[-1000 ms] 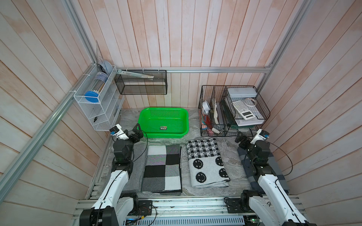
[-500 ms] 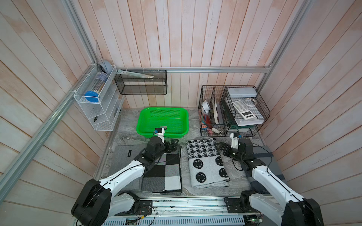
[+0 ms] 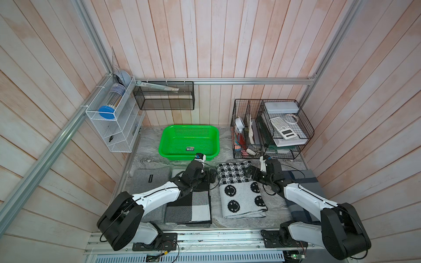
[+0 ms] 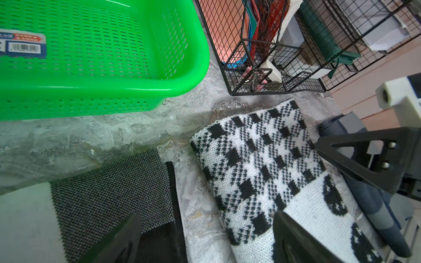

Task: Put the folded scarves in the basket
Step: Adjust the scarf at the center of the board, then pick up the scarf at the center of the board, then place the scarf in the basket, then adjust the scarf at the center of the board.

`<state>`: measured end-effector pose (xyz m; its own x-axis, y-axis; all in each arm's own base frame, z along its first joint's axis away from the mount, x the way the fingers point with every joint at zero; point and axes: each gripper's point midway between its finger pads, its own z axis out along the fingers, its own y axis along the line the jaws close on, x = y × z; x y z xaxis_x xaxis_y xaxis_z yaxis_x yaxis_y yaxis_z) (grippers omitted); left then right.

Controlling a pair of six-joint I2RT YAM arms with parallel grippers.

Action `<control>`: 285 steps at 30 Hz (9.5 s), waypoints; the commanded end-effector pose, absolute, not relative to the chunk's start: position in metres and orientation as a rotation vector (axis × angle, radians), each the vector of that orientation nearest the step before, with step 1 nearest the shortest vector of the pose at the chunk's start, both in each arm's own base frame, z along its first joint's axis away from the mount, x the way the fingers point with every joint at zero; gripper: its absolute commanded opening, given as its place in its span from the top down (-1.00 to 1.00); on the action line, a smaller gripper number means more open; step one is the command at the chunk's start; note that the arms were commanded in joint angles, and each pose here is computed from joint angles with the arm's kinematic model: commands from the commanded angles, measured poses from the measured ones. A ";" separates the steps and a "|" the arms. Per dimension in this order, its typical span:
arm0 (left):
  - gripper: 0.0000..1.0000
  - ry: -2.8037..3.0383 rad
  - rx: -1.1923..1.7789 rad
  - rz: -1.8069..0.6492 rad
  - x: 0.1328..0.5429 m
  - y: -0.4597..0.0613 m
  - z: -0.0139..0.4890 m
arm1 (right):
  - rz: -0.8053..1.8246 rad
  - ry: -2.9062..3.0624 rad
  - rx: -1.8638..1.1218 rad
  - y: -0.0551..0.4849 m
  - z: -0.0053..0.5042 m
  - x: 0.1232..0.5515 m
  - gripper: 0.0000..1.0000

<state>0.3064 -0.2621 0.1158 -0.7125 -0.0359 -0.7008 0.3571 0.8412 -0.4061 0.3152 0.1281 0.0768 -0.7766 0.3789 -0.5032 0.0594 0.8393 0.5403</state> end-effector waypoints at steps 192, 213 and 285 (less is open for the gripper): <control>1.00 2.401 0.092 -0.762 0.357 -0.223 0.204 | 0.992 2.105 0.106 0.145 0.235 0.345 1.00; 1.00 2.352 -0.090 -0.387 0.498 -0.063 0.243 | 1.047 2.121 0.001 0.287 0.258 0.524 1.00; -0.86 2.162 -0.610 -0.563 0.420 -0.055 0.208 | 0.830 2.363 0.071 0.314 0.138 0.388 -0.27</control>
<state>0.4332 -0.0455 0.2147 -0.5546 -0.5833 -0.5934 -0.2296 0.7927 -0.5647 0.4063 0.3089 0.1597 -0.7847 0.2293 -0.5759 -0.1892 0.7961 0.5748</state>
